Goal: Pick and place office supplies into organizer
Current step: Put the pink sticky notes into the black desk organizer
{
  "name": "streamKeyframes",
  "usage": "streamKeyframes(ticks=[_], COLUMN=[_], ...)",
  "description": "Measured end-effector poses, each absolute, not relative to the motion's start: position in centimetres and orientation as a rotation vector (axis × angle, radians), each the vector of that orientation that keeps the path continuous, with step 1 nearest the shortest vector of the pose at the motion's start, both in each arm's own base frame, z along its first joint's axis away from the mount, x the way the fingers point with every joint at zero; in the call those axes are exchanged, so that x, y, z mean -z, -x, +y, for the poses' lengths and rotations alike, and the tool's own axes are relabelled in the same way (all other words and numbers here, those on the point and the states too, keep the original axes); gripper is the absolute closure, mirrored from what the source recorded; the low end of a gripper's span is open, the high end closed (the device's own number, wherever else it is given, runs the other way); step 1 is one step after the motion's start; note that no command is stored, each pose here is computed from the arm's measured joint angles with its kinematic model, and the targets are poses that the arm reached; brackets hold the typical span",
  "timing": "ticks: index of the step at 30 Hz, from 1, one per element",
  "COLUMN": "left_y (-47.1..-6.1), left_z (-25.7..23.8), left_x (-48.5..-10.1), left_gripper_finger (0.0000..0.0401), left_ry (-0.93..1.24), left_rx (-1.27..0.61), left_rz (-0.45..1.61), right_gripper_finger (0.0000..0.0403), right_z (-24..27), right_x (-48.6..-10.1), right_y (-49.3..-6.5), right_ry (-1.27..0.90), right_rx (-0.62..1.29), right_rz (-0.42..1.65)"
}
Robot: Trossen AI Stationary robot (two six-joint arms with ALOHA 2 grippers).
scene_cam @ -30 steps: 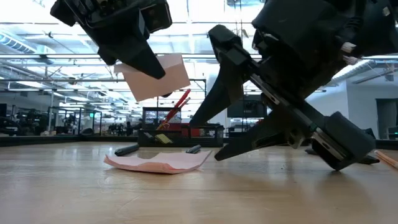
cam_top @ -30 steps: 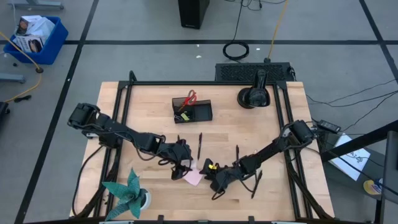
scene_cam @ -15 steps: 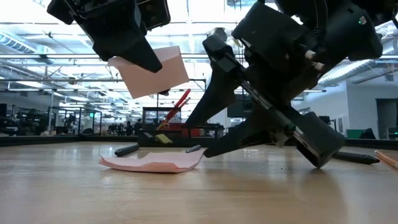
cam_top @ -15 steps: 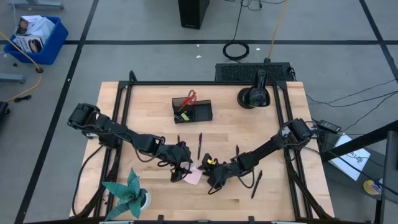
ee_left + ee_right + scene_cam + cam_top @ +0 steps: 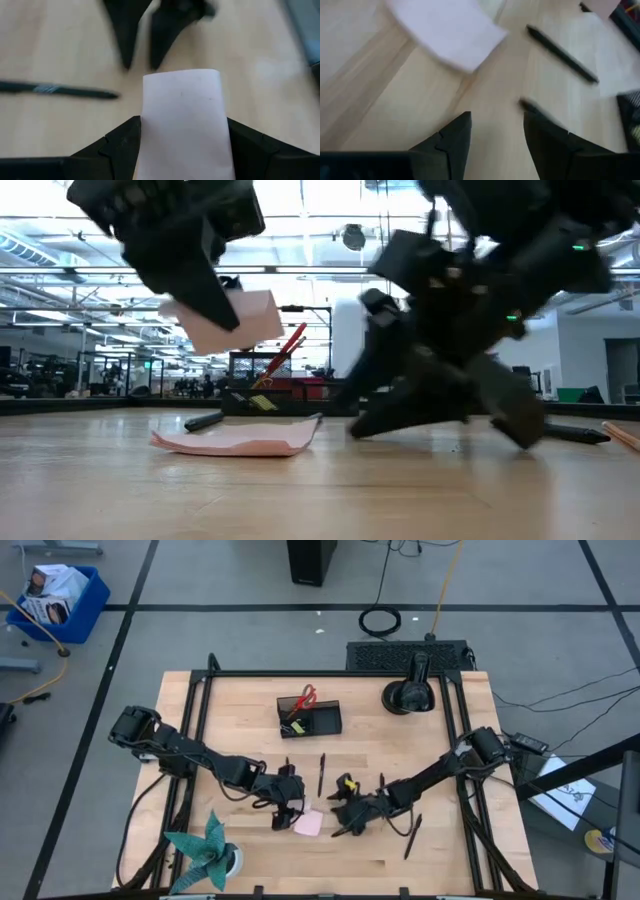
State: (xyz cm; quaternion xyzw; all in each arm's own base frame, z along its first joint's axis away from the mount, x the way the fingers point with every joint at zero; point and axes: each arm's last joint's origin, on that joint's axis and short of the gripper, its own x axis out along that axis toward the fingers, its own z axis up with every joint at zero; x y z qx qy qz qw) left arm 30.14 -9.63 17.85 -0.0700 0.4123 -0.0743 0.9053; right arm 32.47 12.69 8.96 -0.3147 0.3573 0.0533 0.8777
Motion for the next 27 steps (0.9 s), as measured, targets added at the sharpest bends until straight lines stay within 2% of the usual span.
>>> streamKeyframes(ticks=[5,10,12,20,27], left_y=[-29.6,-29.6,-29.7,-30.4,-30.6], left_z=[-8.9,-9.1,-9.5,-12.0,-12.1], left_x=[-17.3,-17.3,-17.4,-18.2,-16.0], left_gripper_finger=[0.0151,0.0151,0.0151,0.0151,0.0151], left_ry=[0.081,0.118,0.161,0.136,0.092], left_rx=[0.014,0.011,0.068,0.25,0.241], left_rz=[0.908,0.907,0.902,0.752,0.837], right_gripper_finger=[0.0231,0.0227,0.0227,0.0235,0.0236], right_z=[13.1,13.4,13.4,13.3,13.4], right_x=[-10.6,-12.0,-12.0,-11.8,-11.9], right_y=[-32.2,-32.4,-32.3,-32.0,-32.0], right_ry=[0.503,0.22,0.15,0.045,-0.014], right_rx=[-0.077,-0.073,-0.093,-0.05,-0.03], right_rz=[0.695,0.65,0.665,0.715,0.716])
